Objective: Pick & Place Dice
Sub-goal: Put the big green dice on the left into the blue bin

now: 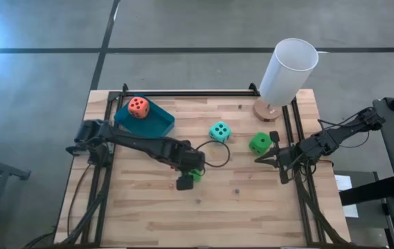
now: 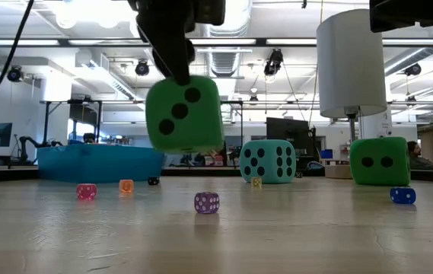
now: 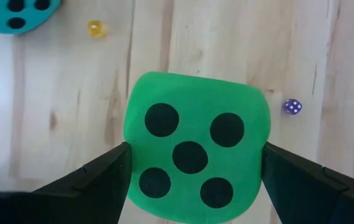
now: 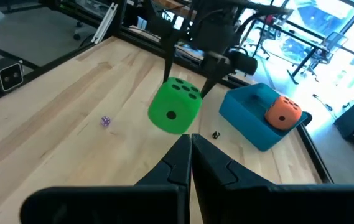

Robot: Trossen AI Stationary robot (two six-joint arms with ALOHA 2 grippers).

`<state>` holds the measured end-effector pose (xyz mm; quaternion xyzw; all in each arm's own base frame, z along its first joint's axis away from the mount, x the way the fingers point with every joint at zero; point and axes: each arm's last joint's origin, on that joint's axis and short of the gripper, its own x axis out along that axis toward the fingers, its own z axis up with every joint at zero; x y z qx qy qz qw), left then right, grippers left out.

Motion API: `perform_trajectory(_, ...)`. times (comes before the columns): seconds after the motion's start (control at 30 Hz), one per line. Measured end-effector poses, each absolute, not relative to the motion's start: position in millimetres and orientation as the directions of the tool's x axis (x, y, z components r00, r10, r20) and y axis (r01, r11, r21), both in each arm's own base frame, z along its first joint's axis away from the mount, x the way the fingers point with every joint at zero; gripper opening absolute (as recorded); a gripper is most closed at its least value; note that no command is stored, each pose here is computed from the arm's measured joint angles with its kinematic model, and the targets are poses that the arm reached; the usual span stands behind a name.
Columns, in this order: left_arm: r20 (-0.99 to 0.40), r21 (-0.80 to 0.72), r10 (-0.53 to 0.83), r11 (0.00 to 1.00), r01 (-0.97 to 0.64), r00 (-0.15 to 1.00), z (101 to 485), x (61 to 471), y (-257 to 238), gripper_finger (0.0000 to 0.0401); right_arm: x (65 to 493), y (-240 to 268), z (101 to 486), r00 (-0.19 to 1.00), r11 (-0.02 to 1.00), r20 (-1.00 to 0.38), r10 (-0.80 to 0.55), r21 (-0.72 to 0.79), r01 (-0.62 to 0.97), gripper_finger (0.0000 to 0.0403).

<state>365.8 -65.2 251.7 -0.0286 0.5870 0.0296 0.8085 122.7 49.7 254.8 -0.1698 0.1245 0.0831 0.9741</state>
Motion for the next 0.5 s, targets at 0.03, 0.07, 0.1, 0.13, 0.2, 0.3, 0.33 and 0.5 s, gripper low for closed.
perform_trajectory(0.03, -0.950, -0.008, 0.021, 0.996, -0.090, 0.312, 254.8, 363.8, -64.6, 0.0323, 122.7, 49.7, 254.7, 0.955, 0.929, -0.271, 0.120, -0.310, -0.204, 0.0008)
perform_trajectory(0.07, -0.950, 0.001, 0.031, 0.995, -0.098, 0.312, 257.9, 361.3, -63.8, 0.0324, 122.7, 49.7, 254.8, 0.955, 0.929, -0.270, 0.120, -0.310, -0.204, 0.0008)
perform_trajectory(0.1, -0.950, 0.010, 0.042, 0.994, -0.105, 0.309, 260.4, 359.0, -63.1, 0.0325, 122.7, 49.8, 254.8, 0.955, 0.928, -0.271, 0.120, -0.310, -0.205, 0.0008)
perform_trajectory(0.13, -0.949, 0.017, 0.053, 0.993, -0.117, 0.312, 263.7, 356.6, -62.3, 0.0325, 122.7, 49.7, 254.8, 0.955, 0.929, -0.270, 0.120, -0.310, -0.204, 0.0008)
perform_trajectory(0.2, -0.947, 0.026, 0.069, 0.990, -0.140, 0.314, 270.2, 351.3, -60.9, 0.0324, 122.7, 49.8, 254.7, 0.955, 0.928, -0.272, 0.120, -0.310, -0.205, 0.0008)
perform_trajectory(0.3, -0.947, 0.033, 0.084, 0.985, -0.167, 0.310, 280.5, 341.9, -58.6, 0.0321, 122.7, 49.8, 254.7, 0.955, 0.928, -0.271, 0.120, -0.310, -0.205, 0.0008)
perform_trajectory(0.33, -0.948, 0.034, 0.088, 0.984, -0.177, 0.307, 283.7, 338.7, -57.8, 0.0321, 122.8, 49.8, 254.7, 0.955, 0.928, -0.271, 0.120, -0.310, -0.205, 0.0008)
perform_trajectory(0.5, -0.948, 0.065, 0.136, 0.968, -0.243, 0.289, 298.4, 322.0, -52.4, 0.0323, 122.7, 49.7, 254.7, 0.955, 0.928, -0.271, 0.120, -0.310, -0.205, 0.0008)
